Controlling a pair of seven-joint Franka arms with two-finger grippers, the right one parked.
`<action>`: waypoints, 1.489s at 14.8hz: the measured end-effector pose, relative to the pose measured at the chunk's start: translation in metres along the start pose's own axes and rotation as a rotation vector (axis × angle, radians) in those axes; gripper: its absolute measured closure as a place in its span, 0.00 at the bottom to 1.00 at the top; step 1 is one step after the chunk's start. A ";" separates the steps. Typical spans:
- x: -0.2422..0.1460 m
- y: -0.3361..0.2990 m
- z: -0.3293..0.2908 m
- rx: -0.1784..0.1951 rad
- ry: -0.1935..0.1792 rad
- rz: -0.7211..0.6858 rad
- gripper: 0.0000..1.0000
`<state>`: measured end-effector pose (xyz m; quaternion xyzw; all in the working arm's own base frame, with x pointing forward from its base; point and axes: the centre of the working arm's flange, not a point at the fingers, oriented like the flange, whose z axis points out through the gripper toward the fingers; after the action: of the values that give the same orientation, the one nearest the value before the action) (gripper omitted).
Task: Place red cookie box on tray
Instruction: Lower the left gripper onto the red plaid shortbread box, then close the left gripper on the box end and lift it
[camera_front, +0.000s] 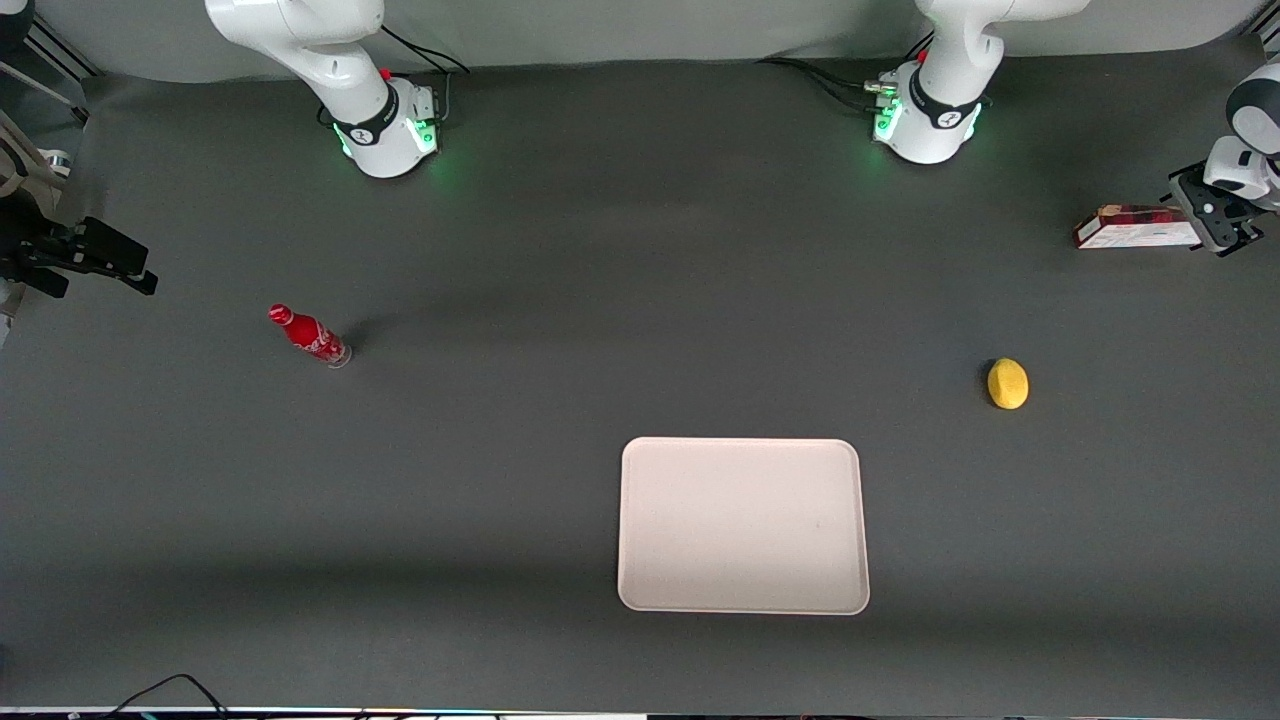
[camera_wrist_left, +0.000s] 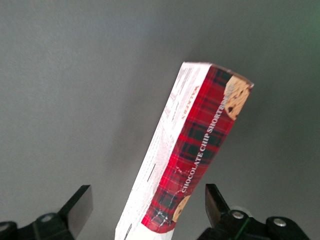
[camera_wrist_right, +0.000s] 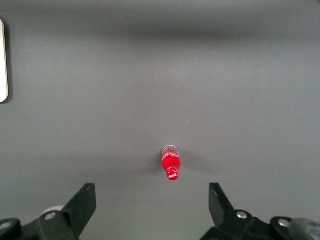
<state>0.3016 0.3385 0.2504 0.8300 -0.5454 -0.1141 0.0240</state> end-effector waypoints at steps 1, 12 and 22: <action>-0.001 0.000 0.006 0.007 -0.011 0.004 0.00; -0.009 0.008 0.049 -0.051 0.009 -0.112 0.66; -0.008 -0.092 -0.117 -0.195 0.050 -0.161 0.93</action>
<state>0.4063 0.3735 0.3501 0.8674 -0.4625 -0.1475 0.1092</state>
